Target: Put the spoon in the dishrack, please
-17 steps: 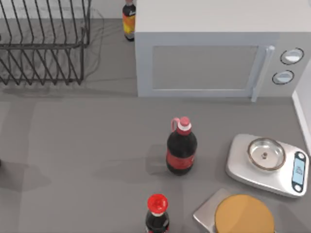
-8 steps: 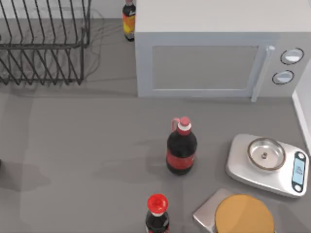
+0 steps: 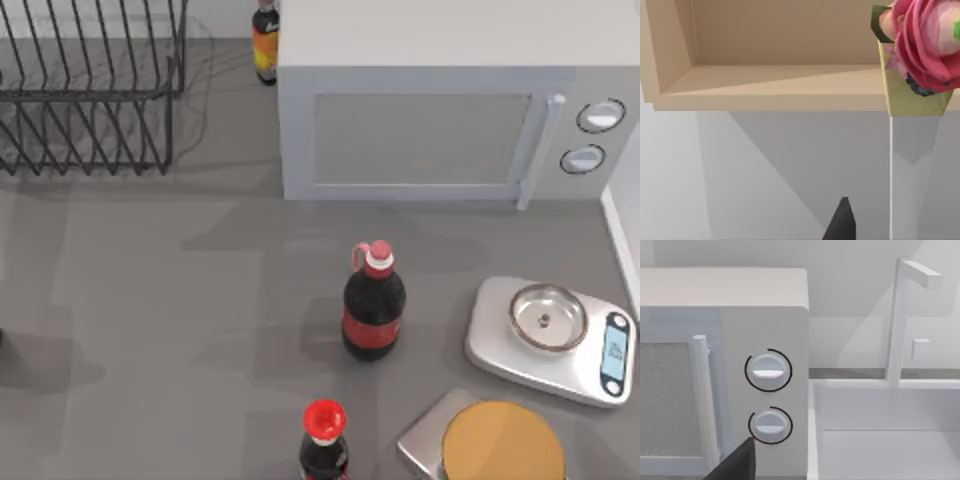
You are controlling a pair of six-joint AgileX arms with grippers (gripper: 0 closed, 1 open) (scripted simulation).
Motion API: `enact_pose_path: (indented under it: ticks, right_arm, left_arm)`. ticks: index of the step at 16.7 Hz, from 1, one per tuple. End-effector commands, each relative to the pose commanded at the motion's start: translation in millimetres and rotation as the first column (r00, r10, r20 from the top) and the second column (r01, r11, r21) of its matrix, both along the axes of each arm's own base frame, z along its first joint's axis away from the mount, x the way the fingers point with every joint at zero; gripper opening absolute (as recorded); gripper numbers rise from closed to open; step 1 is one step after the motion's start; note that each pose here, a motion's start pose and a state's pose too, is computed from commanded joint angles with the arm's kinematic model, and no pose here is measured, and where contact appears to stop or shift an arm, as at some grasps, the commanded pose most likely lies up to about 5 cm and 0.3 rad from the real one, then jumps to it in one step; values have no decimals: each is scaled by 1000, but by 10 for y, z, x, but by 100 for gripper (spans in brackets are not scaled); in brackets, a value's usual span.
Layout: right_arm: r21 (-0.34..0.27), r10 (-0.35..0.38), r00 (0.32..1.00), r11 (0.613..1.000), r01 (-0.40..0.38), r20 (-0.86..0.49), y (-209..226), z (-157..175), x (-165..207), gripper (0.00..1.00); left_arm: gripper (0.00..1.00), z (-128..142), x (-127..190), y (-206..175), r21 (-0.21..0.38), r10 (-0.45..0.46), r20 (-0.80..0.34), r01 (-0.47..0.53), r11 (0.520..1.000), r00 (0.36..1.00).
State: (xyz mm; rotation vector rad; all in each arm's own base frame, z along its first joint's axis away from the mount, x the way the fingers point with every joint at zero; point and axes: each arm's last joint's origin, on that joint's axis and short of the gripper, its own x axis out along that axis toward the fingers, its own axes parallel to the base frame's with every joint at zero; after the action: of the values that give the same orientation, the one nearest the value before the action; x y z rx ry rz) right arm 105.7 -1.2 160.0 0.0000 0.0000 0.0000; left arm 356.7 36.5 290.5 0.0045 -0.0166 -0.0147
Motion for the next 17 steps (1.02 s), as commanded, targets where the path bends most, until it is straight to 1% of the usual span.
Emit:
enact_pose_path:
  ticks: [3,5,7,11,17]
  right_arm:
    - [0,0,1000,1000,0,0,0,0,0,100]
    - [0,0,1000,1000,0,0,0,0,0,100]
    - [0,0,1000,1000,0,0,0,0,0,100]
    - [0,0,1000,1000,0,0,0,0,0,100]
    - [0,0,1000,1000,0,0,0,0,0,100]
  left_arm:
    - [0,-452,189,-63,-2,-3,-4,3,1000,1000]
    - [0,-647,234,-98,-3,-5,-12,5,1000,1000]
    - [0,-725,246,-113,-4,-5,-17,5,1000,1000]
    - [0,-725,246,-113,-4,-5,-17,5,1000,1000]
    - [45,-725,246,-113,-4,-5,-17,5,1000,1000]
